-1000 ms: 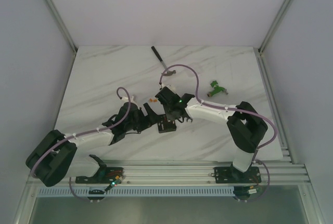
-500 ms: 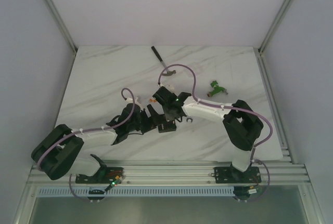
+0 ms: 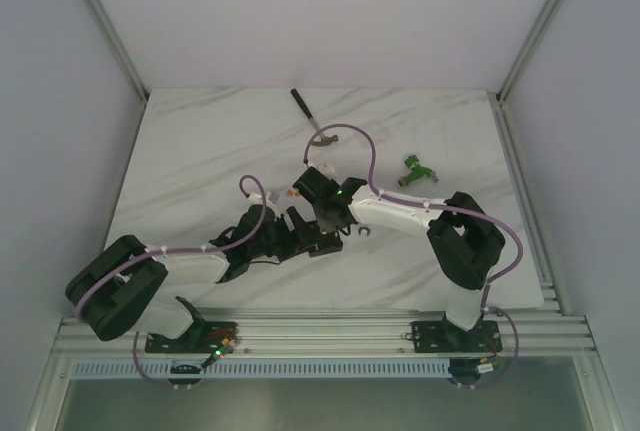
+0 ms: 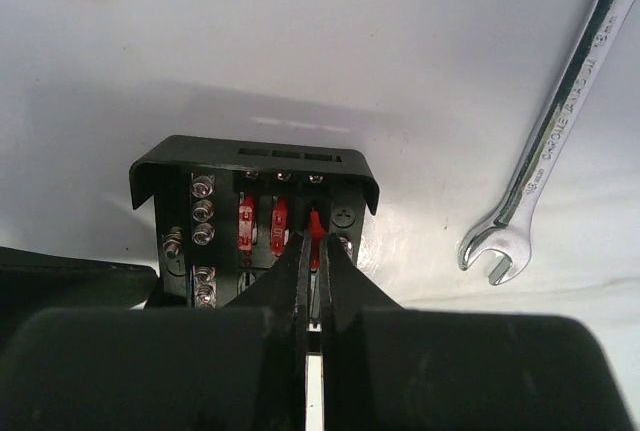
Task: Snap on the fuse box
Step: Install the fuse at the fuse box base.
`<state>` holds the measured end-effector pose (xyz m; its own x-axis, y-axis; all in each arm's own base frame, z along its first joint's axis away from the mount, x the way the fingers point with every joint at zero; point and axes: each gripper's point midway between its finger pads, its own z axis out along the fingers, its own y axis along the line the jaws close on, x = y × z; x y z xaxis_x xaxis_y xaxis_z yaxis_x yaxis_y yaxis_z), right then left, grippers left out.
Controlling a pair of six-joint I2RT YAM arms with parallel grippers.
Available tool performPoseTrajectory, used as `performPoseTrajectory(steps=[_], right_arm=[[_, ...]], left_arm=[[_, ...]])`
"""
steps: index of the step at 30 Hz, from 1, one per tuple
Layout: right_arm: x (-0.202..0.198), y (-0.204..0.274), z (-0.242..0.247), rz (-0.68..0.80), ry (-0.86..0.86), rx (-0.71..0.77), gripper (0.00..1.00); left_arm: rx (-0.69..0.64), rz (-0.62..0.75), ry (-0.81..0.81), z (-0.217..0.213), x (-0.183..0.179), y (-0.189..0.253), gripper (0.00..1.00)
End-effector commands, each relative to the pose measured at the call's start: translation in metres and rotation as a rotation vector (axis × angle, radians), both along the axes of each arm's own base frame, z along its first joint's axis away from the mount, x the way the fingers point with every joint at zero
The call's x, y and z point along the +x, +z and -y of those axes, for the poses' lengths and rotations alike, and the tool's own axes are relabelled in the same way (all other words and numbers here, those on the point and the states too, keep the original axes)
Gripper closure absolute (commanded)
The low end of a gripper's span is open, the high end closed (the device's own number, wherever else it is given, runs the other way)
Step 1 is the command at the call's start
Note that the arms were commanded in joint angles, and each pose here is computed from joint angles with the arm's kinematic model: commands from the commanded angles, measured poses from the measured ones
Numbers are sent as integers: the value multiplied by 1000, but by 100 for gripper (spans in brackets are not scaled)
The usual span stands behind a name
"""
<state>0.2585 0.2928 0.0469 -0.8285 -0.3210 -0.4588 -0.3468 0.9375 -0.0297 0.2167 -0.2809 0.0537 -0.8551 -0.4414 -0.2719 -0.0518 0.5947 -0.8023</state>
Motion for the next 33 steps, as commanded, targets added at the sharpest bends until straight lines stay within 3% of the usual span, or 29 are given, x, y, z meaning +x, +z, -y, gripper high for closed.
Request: performPoseTrajectory(steps=[1,9,16,24,33], right_arm=[[-1,-7,-6,-13,9,-13,97],[-1,12,-13,18,33,62,82],[-2,14,-15,23,37,84,77],[-1,10,-7,33,12,59,78],[-1,8,2,41,5,38,90]], left_arm=[[-32,4,11,3,0,3,19],[13,31,54,-8,4,6,19],[18,28,54,-9,3,6,19],[23,26,53,-10,3,5,19],[38,14,55,-11,2,1,19]])
